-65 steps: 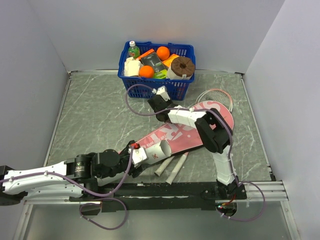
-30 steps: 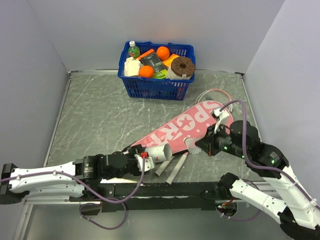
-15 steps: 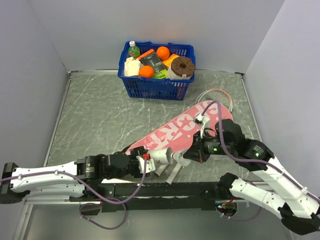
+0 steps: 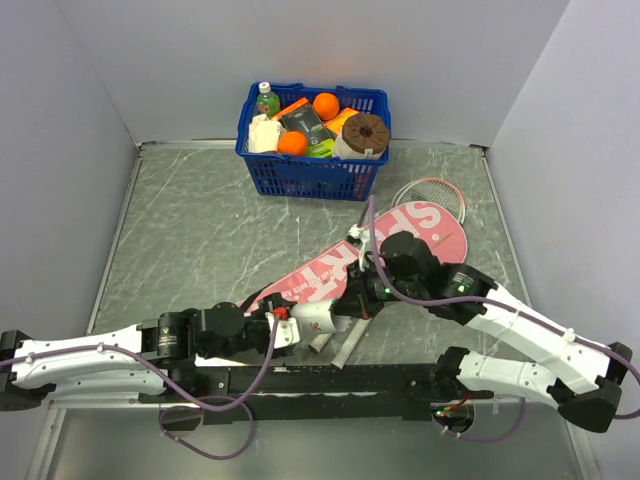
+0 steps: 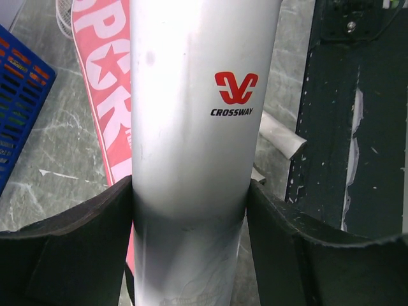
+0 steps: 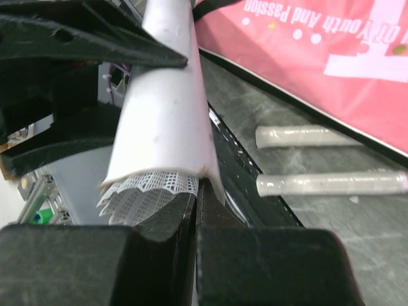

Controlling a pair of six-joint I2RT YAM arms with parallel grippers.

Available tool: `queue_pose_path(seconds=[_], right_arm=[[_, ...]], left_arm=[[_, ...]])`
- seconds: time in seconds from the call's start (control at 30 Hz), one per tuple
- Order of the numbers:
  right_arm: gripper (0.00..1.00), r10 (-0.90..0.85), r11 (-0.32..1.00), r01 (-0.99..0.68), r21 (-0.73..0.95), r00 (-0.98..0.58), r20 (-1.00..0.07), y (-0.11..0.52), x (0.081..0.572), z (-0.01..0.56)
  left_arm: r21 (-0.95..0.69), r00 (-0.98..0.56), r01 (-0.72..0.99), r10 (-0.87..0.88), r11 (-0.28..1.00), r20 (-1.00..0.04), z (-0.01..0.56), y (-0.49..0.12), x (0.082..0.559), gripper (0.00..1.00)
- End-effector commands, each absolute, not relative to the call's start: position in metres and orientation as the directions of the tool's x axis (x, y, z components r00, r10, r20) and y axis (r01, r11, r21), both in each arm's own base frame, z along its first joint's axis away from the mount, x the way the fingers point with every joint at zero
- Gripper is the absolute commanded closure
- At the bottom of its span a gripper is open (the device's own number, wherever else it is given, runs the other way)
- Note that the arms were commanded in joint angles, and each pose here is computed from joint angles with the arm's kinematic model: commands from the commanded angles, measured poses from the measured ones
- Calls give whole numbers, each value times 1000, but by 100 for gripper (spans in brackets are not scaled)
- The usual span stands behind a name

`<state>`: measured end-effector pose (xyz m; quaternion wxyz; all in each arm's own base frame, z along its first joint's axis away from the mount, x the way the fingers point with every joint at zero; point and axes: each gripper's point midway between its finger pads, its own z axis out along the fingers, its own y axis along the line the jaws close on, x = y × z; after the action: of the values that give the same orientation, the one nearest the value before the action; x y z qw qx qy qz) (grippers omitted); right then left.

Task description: Pack up the badminton gear

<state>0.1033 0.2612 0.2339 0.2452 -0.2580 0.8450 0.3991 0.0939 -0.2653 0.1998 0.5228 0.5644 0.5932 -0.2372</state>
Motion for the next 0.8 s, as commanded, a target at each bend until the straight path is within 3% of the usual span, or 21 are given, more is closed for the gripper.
queue_pose_path(seconds=[0.0,0.33,0.4,0.5,0.6,0.67,0.77], right_arm=[[100,-180,528,-626,574,-743,-645,287,110,240],[98,-124,552,-577,602,-771,-625,309,104,226],[92,-121,550,-578,603,-769,-628,308,103,227],[62,-95,574,-570,589,-760,-643,296,105,234],[43,-43,585,-572,575,-730,-683,280,108,256],[33,-31,605,-572,554,-712,-701,266,108,267],[28,-10,690,-534,488,-681,-732,237,117,282]], left_arm=[[264,192,930,274,257,-942,237,-277,86,99],[245,183,930,234,275,-955,248,-279,87,99],[244,184,930,225,276,-957,250,-279,86,99],[247,182,927,239,281,-954,247,-277,88,99],[245,178,928,245,280,-953,245,-278,88,99],[247,178,928,248,279,-952,244,-278,88,99],[250,174,927,268,279,-947,239,-279,89,99]])
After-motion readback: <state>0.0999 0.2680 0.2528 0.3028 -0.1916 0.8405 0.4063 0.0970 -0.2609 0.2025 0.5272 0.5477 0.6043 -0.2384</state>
